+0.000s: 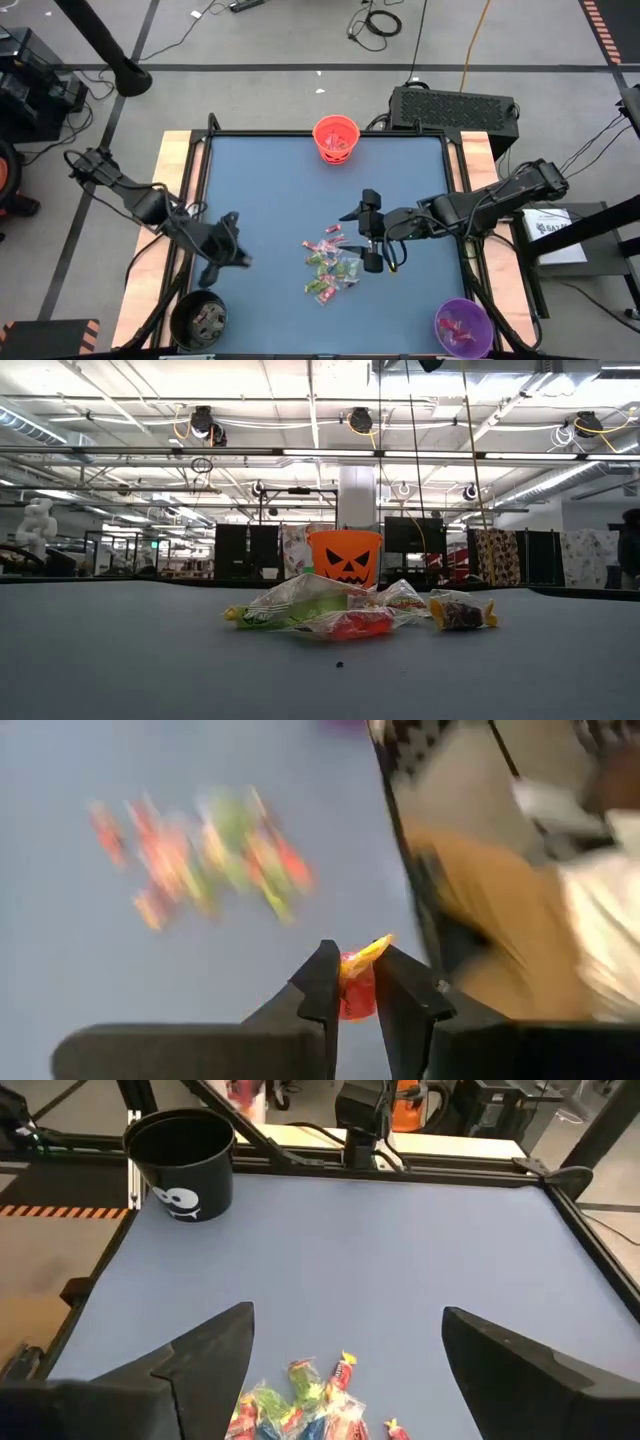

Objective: Sort candy by brand, put in halloween buckets
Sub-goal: Put the orange candy into the black bucket, then put the small green gummy into the purple bucket

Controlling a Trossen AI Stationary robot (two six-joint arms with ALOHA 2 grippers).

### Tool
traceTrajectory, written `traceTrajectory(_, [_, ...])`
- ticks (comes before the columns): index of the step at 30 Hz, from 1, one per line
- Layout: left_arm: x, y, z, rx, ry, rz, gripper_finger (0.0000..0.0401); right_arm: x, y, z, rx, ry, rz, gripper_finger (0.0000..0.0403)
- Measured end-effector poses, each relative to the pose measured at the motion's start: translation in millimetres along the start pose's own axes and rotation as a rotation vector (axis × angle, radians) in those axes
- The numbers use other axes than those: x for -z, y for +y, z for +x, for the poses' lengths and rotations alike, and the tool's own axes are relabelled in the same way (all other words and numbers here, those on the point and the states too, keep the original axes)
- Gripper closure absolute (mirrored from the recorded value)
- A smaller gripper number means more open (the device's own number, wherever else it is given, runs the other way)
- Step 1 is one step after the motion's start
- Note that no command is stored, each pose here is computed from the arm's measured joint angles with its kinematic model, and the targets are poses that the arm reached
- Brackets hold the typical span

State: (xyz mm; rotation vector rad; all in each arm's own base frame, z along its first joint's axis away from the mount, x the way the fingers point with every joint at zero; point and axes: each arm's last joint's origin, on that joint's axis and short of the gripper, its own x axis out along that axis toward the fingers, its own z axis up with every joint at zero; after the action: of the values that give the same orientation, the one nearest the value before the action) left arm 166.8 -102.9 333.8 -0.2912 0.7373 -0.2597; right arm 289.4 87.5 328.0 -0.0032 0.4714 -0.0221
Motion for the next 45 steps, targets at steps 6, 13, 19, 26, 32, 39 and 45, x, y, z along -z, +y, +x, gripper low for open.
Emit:
traceTrajectory(6, [32,-19,-1,0.106,0.341,-0.245,0.0347,-1,-1,0,0.005,-0.005,0.002,0.0090])
traceTrajectory(13, [61,-50,15,0.086,0.513,-0.320,0.0347,0,-1,0,0.005,-0.004,0.003,0.0090])
traceTrajectory(19, [82,-71,42,0.037,0.597,-0.277,0.0347,0,-1,0,0.005,-0.004,0.003,0.0090])
traceTrajectory(26, [94,-77,61,-0.020,0.660,-0.302,0.0307,0,-1,0,0.005,-0.004,0.002,0.0090])
traceTrajectory(32, [94,-77,60,-0.012,0.681,-0.307,0.0239,-1,-3,1,0.013,-0.004,0.006,0.0090])
traceTrajectory(39, [79,-82,54,0.087,0.754,-0.313,0.0229,-1,-6,3,0.024,-0.001,-0.011,0.0090])
traceTrajectory(45, [39,-72,44,0.080,0.588,-0.064,0.0229,7,-3,17,0.023,0.043,-0.128,0.0090])
